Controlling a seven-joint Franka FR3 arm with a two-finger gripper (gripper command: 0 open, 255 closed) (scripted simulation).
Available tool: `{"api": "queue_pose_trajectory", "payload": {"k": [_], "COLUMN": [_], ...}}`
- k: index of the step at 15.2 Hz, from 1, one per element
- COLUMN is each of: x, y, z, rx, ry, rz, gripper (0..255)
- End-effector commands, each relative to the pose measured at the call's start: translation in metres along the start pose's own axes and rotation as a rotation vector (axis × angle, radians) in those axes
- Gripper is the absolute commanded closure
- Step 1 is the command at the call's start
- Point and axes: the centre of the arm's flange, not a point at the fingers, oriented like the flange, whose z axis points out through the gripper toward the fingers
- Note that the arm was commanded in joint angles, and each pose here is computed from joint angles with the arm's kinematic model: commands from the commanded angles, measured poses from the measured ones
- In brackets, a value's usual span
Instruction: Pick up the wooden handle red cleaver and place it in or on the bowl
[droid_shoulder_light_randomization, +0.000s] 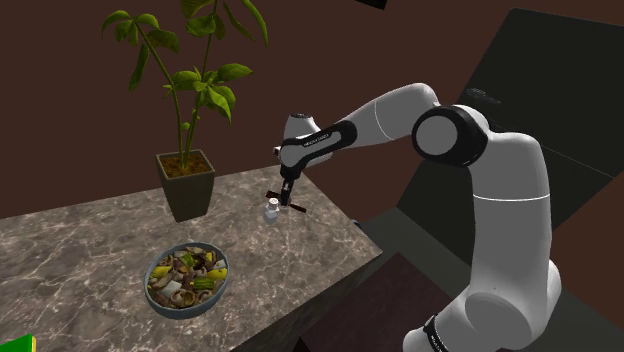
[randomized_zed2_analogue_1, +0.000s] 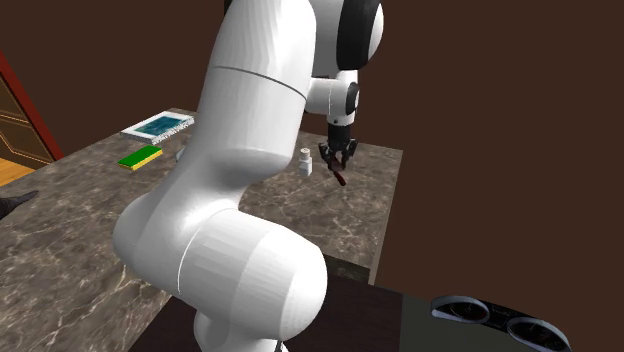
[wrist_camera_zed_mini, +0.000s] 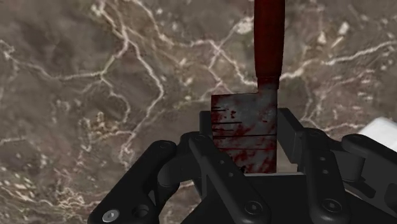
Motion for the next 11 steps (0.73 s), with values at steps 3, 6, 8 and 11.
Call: {"api": "queue_pose_trajectory", "payload": {"k": [3,6,8,11], "x": [-0.001,-0.002,-0.002,-0.003], "y": [-0.001,-0.002,-0.002,-0.003], "z": [-0.02,-0.036,-0.046,-0.062], "rx": [0.0,0.0,0.0,0.0], "ry": [0.0,0.0,0.0,0.0], "rz": [0.0,0.0,0.0,0.0], "gripper": [255,255,255,255]}}
